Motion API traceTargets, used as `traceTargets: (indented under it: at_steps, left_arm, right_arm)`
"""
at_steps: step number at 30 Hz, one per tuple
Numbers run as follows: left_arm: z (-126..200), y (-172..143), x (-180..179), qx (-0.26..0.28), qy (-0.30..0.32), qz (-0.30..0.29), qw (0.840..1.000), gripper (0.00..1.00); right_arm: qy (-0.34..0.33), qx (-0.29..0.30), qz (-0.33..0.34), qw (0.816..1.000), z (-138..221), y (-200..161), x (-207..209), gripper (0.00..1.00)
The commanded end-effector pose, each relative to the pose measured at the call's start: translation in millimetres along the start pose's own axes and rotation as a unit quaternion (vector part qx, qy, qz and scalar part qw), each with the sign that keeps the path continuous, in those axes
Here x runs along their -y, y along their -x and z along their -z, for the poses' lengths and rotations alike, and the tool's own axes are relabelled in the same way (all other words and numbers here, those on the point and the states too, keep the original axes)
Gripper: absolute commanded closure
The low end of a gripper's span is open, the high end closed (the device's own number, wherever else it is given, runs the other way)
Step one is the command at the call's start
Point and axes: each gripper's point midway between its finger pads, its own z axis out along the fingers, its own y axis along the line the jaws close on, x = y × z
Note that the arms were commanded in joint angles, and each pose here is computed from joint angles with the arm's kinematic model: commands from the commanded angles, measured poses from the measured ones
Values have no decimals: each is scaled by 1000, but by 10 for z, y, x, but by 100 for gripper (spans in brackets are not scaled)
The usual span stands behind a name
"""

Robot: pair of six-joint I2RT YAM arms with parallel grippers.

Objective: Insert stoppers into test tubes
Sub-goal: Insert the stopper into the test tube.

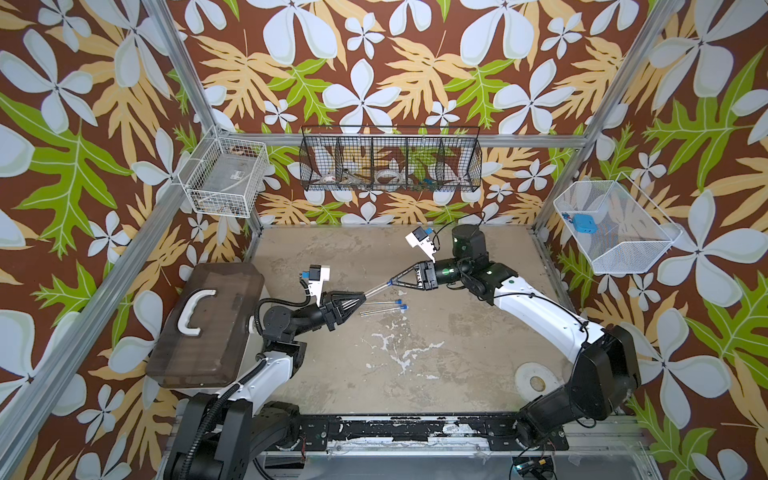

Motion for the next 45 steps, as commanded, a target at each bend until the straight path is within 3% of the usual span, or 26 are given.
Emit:
traceTargets:
  at_steps: [1,19,25,31,45]
  left_arm:
    - [-22,-34,133,-13,-27,-35,999,100]
    - [-20,-64,102,-18,-23,-36,999,100]
    - [-19,-59,120,-18,-26,-37,999,100]
    - [-16,-55,149,-18,-30,-40,999,100]
    - [-17,-57,152,-19,-32,-39,999,100]
  right_arm:
    - [44,-38,-7,998,-23,-151,-169,80]
    - [32,-11,1,999,248,-53,-217,77]
    - [10,6,-20,1000,355,-36,-23,78]
    - [4,-3,-43,999,301,-126,163,79]
    - [17,-20,-41,999,167,-116,129,79]
